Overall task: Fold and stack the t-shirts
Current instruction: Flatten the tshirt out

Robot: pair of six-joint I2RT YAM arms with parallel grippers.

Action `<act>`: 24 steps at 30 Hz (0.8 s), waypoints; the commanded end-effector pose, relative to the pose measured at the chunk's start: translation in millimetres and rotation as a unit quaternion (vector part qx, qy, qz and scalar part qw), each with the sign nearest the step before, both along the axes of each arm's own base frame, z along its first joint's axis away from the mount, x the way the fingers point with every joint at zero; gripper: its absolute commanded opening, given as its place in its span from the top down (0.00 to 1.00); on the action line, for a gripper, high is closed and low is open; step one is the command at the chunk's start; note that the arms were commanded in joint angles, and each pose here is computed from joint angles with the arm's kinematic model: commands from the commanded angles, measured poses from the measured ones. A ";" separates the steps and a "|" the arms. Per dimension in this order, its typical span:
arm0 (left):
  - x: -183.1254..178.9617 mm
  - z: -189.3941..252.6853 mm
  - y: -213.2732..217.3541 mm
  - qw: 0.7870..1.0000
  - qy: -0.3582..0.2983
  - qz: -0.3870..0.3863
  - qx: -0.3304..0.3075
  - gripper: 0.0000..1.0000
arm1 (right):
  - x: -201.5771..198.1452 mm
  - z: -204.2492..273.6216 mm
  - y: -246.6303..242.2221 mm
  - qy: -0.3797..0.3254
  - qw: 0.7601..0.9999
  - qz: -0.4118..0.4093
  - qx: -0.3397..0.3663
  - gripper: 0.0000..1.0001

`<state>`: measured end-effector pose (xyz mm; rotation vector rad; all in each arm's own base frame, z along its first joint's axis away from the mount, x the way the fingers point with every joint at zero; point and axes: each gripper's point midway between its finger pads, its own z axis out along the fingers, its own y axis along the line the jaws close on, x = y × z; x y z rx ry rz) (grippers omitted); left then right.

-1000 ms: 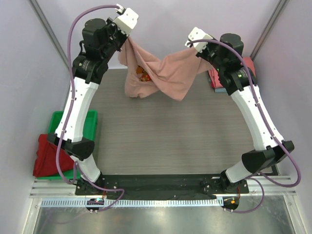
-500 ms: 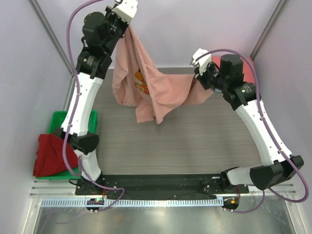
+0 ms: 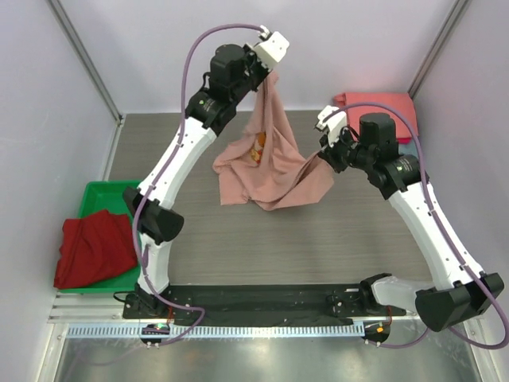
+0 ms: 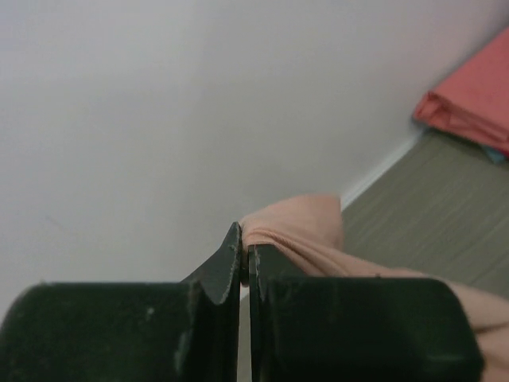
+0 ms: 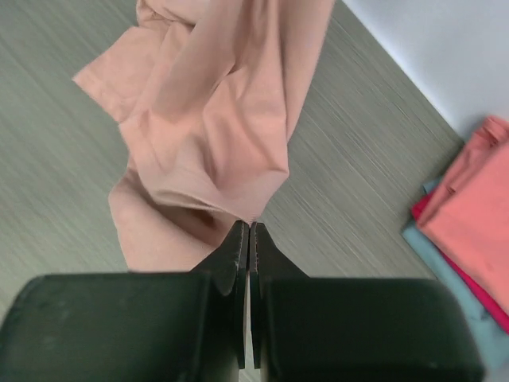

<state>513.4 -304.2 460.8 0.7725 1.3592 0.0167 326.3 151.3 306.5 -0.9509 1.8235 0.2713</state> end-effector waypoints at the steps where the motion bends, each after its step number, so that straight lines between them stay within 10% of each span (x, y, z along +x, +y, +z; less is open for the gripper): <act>1: -22.3 40.8 65.5 0.998 -0.022 0.061 -0.006 1.00 | 8.0 -15.5 -31.9 -0.011 0.998 -0.060 -0.035 0.99; 7: -53.9 -102.9 106.6 0.984 0.119 0.055 0.121 1.00 | 7.5 -84.1 -66.5 0.025 0.989 -0.103 -0.105 0.99; 24: -73.4 -182.2 122.4 0.960 0.189 0.047 0.201 1.00 | 88.6 -137.2 -123.5 0.083 0.974 -0.181 -0.109 0.99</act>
